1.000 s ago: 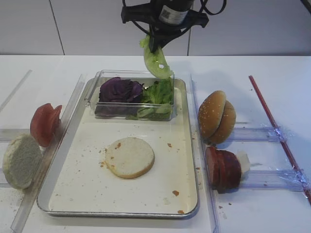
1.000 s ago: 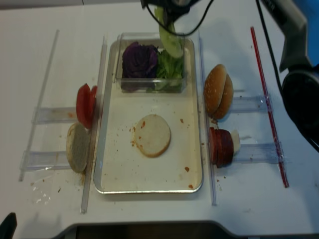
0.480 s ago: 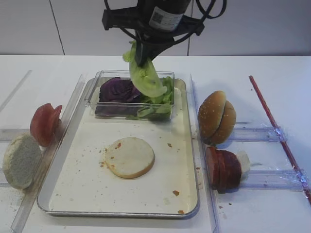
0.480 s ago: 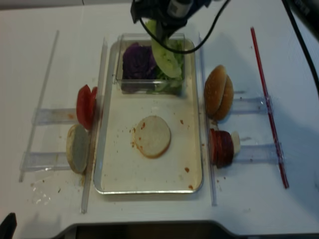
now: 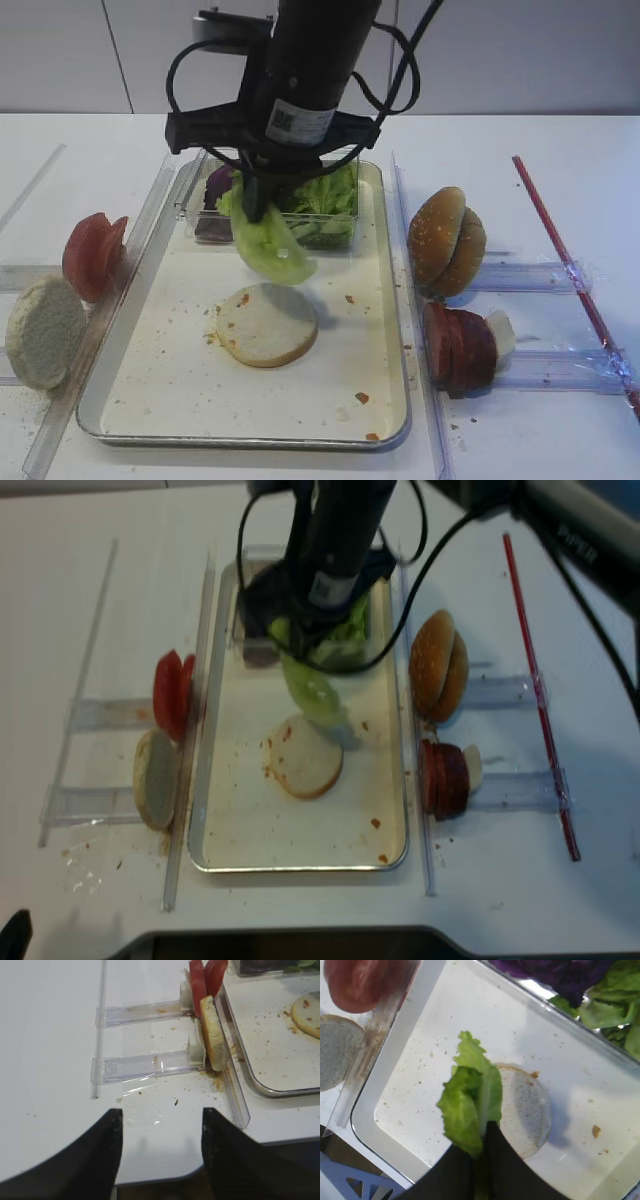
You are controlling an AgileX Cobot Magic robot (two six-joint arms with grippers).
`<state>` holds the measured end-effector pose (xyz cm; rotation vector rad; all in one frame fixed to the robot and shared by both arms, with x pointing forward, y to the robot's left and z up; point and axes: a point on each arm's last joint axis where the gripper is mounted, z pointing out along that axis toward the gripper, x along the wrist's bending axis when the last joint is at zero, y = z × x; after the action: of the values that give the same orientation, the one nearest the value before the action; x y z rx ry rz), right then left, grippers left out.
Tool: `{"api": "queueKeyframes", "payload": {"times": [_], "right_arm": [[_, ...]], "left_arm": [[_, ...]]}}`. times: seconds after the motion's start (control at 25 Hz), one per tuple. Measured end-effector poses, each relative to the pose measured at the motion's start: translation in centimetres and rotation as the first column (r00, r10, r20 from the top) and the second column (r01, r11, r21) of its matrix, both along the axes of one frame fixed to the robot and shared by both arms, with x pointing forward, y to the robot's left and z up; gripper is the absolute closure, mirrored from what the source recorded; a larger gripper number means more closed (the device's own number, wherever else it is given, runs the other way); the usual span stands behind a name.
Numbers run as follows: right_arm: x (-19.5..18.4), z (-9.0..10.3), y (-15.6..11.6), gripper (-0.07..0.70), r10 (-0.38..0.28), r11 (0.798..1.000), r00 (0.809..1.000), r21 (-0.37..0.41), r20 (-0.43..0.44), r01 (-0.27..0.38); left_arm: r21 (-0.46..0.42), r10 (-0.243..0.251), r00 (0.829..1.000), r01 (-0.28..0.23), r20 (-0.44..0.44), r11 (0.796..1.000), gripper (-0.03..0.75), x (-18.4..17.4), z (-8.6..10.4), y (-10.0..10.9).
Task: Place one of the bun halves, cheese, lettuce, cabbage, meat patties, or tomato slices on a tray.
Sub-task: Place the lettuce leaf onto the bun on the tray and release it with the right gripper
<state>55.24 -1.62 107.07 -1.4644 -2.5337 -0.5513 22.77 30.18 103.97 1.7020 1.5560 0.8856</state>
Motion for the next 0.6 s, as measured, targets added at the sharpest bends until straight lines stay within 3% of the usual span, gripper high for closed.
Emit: {"api": "queueKeyframes", "payload": {"times": [0.6], "right_arm": [[-0.1,-6.0,3.2,0.575,0.062,0.997,0.99,-0.037,-0.13,-0.067]], "left_arm": [[0.0,0.0,1.0,0.0,0.0,1.0,0.372,0.0,0.0,0.0]]}}
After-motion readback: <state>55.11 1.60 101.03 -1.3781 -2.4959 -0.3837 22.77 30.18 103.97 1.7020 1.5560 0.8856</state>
